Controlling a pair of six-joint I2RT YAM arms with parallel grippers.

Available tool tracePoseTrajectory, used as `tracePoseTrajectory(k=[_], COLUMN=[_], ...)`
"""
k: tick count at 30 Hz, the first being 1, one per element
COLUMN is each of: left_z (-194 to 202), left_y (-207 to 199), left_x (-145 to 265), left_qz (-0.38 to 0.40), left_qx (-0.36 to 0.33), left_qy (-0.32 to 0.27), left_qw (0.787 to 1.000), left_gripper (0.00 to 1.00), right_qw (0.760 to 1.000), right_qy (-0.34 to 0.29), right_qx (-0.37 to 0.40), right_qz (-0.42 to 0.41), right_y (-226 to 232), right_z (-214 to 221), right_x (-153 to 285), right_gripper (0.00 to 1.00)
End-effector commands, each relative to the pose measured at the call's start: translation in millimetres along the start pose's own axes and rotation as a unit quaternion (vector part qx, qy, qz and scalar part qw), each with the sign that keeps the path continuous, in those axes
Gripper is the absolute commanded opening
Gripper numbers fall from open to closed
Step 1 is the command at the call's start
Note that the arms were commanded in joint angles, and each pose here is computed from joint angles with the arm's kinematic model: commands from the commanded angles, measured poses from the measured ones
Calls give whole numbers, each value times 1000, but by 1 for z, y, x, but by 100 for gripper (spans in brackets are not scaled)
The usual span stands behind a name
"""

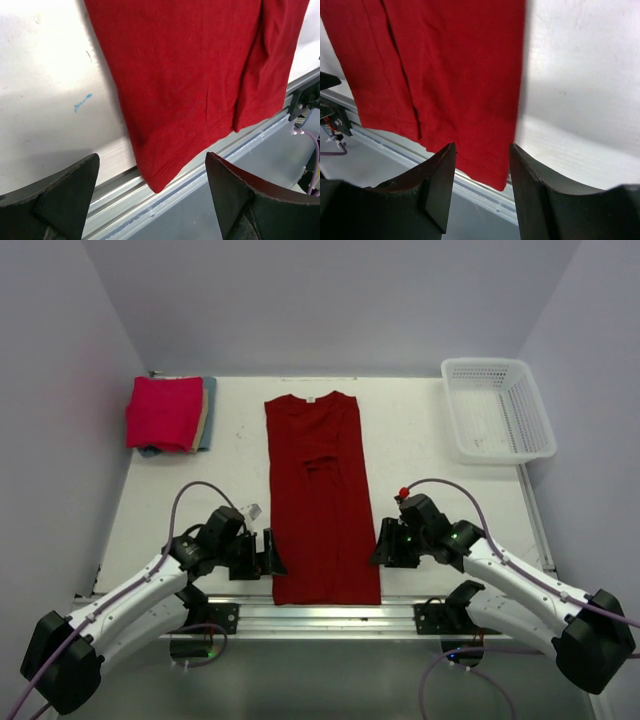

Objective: Fold and stack the t-shirts
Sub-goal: Fold the tshirt

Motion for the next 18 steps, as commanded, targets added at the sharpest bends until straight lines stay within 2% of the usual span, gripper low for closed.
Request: tracePoseTrajectory(k=[1, 10, 18], left_z=[3, 22, 45], left_y=[-8, -9, -11], left_x=[4, -2, -6], left_qz=[32, 74, 77], left_qx=[14, 55, 72], left_qy=[-4, 21, 91], left_qw=[999, 996, 990], left_gripper=[91, 89, 85], right_qw=[999, 996, 990], right_qy=[18, 38, 81], right_qx=[-35, -82, -113], right_qz=[5, 17, 23], right_y=[-5, -13, -12], right_z=[11, 23, 30], right_x=[4, 13, 9], right_gripper=[50, 45, 44])
Point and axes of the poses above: each gripper's point midway between its finger pads, its own x axis back along the fingers, its own y axis along the line the jaws close on, z = x × y, the point moved 8 cm from there along x, back along the fingers, and after that the axes turned 14 degrees about -x, right-handed, at the moved point
